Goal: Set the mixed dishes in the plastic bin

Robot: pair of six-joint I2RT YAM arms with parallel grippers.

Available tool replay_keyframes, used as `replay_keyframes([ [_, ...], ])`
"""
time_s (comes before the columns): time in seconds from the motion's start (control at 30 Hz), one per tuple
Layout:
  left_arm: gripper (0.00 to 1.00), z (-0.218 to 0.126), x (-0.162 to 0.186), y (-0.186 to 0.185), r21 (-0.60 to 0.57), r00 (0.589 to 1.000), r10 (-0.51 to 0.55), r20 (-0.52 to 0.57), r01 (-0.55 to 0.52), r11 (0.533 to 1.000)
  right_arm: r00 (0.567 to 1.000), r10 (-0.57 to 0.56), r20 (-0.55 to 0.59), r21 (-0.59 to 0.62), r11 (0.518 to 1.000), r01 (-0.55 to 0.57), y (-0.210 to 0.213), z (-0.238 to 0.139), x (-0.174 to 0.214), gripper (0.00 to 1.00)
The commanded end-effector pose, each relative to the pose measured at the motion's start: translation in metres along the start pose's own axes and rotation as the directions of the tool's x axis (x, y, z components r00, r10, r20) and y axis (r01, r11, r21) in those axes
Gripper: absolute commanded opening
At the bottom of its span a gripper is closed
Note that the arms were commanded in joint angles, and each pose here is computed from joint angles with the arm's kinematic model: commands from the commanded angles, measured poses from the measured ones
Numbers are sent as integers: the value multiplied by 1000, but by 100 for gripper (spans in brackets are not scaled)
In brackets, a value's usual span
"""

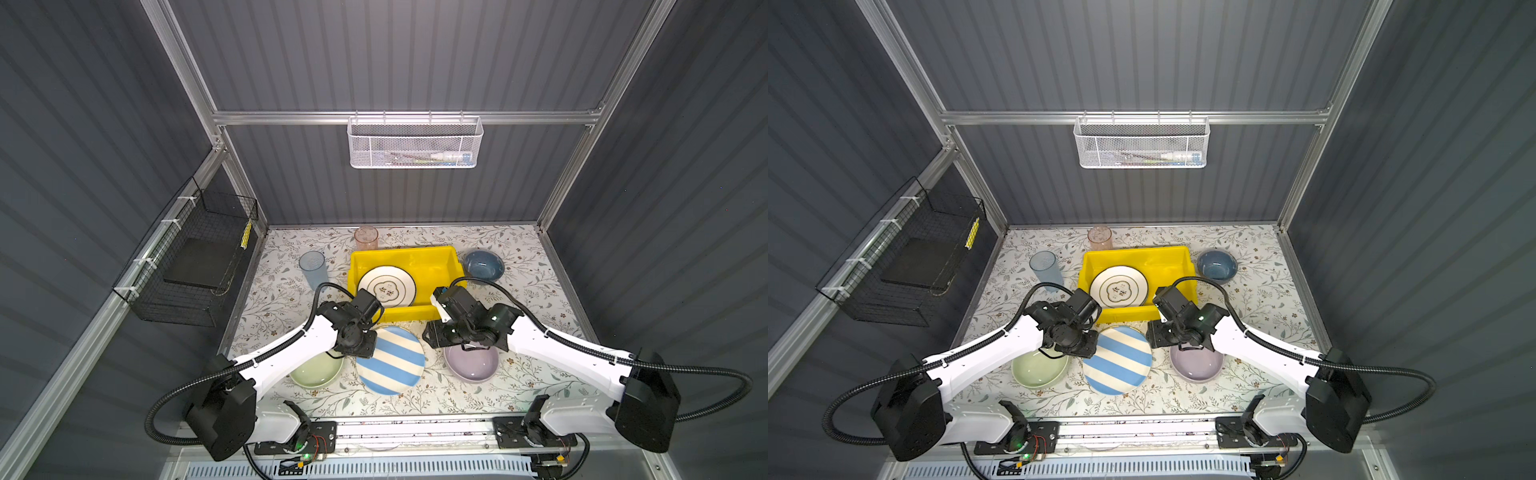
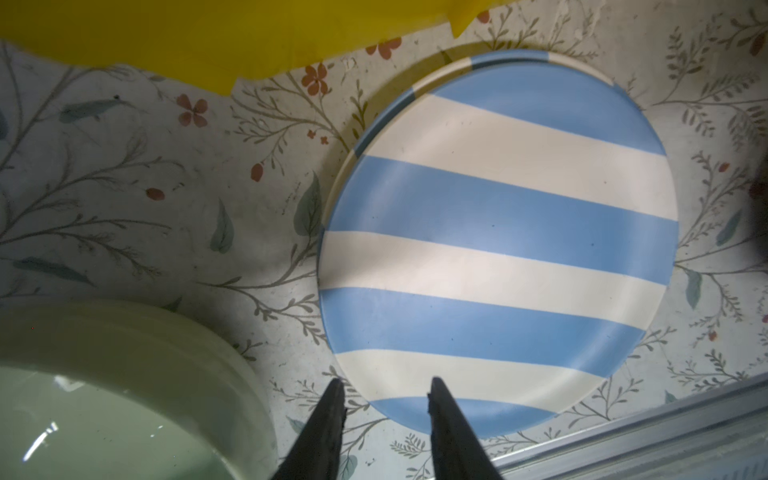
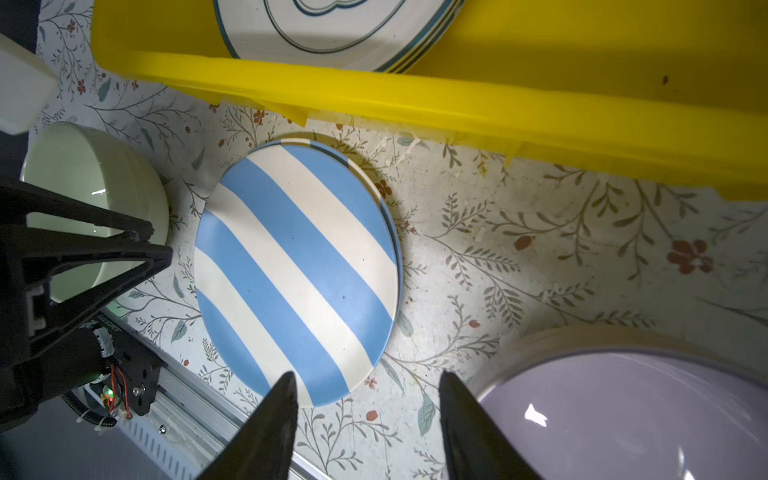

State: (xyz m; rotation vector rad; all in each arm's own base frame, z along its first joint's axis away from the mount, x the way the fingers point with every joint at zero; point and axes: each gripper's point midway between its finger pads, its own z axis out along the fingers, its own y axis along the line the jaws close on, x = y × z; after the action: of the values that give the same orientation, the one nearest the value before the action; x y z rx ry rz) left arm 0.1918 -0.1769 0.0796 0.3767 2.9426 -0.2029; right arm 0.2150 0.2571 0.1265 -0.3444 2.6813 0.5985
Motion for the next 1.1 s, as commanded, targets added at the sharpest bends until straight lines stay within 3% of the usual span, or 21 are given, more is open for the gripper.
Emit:
replay_keyframes([
  [0.0, 35, 7, 2, 12, -68, 998, -58, 23, 59, 996, 1000, 19, 16, 4, 1000, -19, 3, 5, -1, 56],
  [0.27, 34, 15, -9, 16, -127, 998, -53, 43, 58, 990, 999, 24, -26, 64, 998, -22, 0, 28, 3, 54],
  [1.07, 32, 51, -3, 23, -199, 997, -56, -46, 46, 979, 988, 52, -144, 175, 984, -26, -11, 85, 25, 45],
])
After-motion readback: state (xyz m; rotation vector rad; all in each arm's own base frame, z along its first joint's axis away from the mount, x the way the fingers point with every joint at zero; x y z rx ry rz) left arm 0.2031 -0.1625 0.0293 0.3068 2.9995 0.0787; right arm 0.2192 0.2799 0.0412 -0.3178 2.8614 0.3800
